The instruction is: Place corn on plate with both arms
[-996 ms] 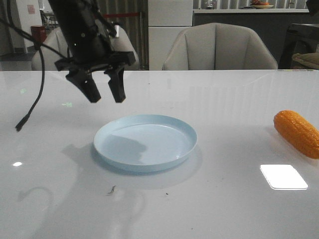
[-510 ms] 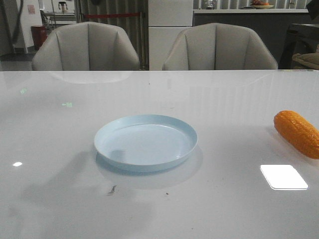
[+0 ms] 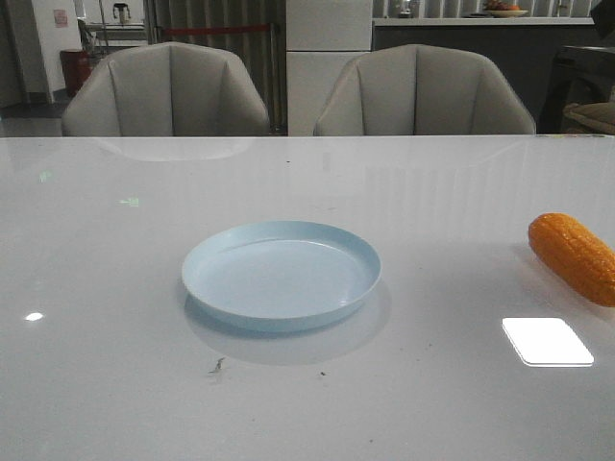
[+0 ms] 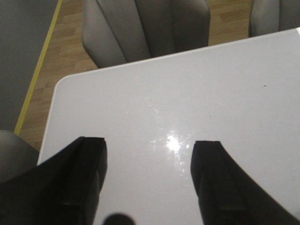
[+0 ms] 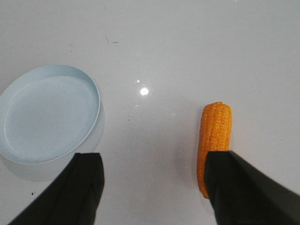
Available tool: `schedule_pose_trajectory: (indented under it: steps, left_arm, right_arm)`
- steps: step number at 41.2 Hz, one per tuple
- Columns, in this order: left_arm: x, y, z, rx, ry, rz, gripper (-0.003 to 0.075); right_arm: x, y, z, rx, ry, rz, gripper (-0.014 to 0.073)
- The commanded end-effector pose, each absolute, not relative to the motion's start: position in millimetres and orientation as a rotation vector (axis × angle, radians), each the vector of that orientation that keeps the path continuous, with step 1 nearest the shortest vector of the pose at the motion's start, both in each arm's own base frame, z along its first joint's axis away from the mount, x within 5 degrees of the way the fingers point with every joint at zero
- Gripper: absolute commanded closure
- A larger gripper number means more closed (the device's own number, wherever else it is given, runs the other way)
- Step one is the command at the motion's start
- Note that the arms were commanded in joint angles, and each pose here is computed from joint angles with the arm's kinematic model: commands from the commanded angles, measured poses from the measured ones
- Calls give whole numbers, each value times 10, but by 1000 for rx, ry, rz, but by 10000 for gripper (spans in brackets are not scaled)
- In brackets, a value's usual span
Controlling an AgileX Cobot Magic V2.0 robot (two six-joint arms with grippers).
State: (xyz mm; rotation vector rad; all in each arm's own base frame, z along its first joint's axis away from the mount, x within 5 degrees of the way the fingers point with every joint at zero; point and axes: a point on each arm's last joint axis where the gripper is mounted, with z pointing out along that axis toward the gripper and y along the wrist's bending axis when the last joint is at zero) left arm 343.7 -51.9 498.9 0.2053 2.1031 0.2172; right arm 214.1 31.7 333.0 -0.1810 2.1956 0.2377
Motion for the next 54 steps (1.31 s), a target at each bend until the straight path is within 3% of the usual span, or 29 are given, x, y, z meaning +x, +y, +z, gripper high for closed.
schedule_pose_trajectory:
  steps: [1,11,27,32,43,54]
  left_arm:
    - [3133,-329,5223,158,1963,235,267]
    - [2646,-122,4825,170,1907,247,267]
    - [1670,-69,3620,176,1874,140,267]
    - [1464,-56,3377,144,1874,106,267]
    - [1333,-44,3346,155,1825,117,267]
    - [1336,-48,3359,157,1810,114,267]
  right_arm:
    - [2156,315,3520,-155,2092,241,36]
    - [2156,315,3520,-155,2092,241,36]
    - [2153,316,3515,-157,2098,242,36]
    - [2148,323,3491,-164,2123,249,36]
    - [2507,320,3326,-119,2149,233,36]
    - [3139,123,3190,-2,2337,254,36]
